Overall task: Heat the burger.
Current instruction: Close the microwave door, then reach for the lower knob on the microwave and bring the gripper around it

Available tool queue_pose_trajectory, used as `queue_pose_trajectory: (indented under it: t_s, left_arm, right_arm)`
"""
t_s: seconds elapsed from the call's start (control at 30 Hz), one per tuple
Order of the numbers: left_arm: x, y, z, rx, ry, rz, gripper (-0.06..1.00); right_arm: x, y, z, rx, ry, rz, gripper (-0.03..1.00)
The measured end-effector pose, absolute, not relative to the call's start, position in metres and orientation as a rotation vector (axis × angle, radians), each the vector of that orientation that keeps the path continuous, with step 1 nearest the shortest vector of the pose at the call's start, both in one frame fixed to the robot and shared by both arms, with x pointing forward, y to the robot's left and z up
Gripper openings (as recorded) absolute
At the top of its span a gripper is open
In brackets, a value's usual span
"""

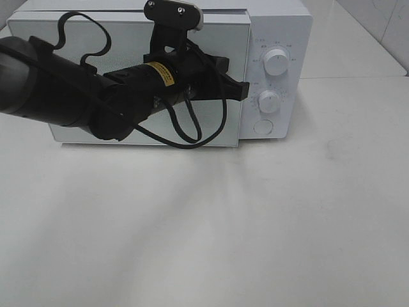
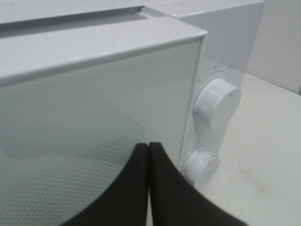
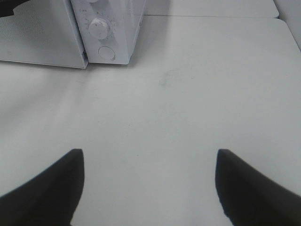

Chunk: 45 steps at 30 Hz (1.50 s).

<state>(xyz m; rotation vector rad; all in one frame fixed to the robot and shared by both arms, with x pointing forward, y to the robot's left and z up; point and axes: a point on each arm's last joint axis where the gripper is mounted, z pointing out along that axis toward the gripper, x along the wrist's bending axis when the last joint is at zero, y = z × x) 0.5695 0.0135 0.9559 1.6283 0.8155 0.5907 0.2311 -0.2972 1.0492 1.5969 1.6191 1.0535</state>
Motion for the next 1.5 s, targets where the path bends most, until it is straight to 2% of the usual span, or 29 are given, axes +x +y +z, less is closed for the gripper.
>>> queue_pose_trajectory:
  t_s: [0.8, 1.1, 1.4, 1.43, 1.47, 1.5]
  left_arm:
    - [0.593, 0.006, 0.956, 1.628, 0.807, 0.615, 0.0]
    - [0.589, 0.006, 0.968, 1.696, 0.821, 0.59, 0.0]
    - [0.565, 0.006, 0.98, 1.922, 0.941, 0.453, 0.0]
    - [0.557, 0.008, 0.984, 1.99, 0.966, 0.415, 0.08]
    - [0.557, 0.008, 0.984, 1.99, 0.966, 0.415, 0.08]
    - [0.553, 0.008, 0.985, 2.018, 0.972, 0.402, 0.15]
  right_arm:
    - [0.231, -0.297, 1.049, 1.597, 1.619, 1.053, 0.75]
    - [0.231, -0.297, 1.049, 1.597, 1.619, 1.053, 0.75]
    - [0.231, -0.297, 1.049, 1.597, 1.619, 1.053, 0.75]
    - [0.231, -0.297, 1.049, 1.597, 1.619, 1.053, 0.75]
    - [0.231, -0.297, 1.049, 1.597, 1.619, 1.053, 0.75]
    - [0.231, -0.297, 1.049, 1.597, 1.619, 1.053, 0.75]
